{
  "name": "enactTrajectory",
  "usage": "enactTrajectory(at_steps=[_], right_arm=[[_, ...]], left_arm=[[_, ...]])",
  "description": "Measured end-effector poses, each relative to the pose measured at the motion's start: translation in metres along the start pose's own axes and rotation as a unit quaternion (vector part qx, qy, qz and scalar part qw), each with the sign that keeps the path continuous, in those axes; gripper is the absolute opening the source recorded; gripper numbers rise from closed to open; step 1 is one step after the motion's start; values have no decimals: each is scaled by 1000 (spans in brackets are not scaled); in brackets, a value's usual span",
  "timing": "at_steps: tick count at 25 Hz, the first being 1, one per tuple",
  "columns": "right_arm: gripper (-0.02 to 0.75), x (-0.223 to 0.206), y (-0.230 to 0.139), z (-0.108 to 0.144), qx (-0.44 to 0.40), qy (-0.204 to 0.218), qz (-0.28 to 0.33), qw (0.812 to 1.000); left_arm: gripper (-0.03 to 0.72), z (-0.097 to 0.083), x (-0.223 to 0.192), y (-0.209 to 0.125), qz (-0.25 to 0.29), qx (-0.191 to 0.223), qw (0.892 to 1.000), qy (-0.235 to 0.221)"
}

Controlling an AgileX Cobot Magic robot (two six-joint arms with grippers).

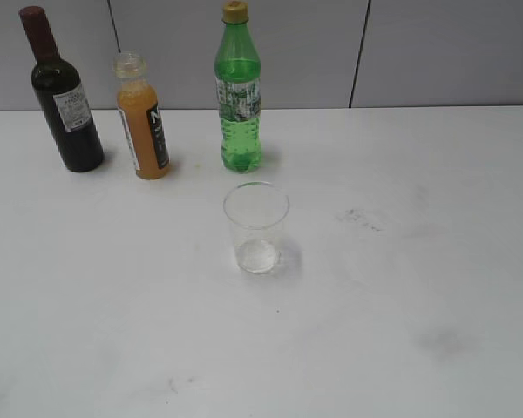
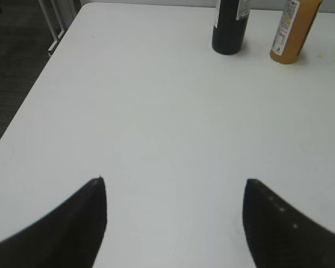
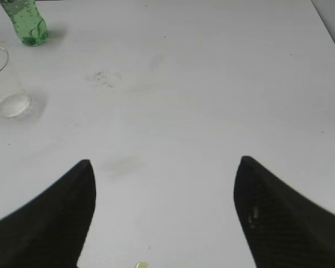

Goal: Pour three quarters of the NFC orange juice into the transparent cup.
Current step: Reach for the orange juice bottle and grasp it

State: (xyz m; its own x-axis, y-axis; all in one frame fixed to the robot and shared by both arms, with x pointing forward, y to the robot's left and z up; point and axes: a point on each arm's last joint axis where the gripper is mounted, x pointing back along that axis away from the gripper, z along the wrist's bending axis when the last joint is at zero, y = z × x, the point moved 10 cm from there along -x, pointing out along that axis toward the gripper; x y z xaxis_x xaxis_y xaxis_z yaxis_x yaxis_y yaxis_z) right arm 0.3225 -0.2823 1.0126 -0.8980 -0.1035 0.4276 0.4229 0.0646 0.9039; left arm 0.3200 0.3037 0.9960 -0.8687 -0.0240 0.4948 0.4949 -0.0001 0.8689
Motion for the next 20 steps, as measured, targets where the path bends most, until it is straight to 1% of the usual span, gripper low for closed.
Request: enactTrajectory(at_steps=[20], right_arm=[[591,0,0,0,0,0,0,1000]], left_arm=[[584,0,0,0,0,0,1000,0]])
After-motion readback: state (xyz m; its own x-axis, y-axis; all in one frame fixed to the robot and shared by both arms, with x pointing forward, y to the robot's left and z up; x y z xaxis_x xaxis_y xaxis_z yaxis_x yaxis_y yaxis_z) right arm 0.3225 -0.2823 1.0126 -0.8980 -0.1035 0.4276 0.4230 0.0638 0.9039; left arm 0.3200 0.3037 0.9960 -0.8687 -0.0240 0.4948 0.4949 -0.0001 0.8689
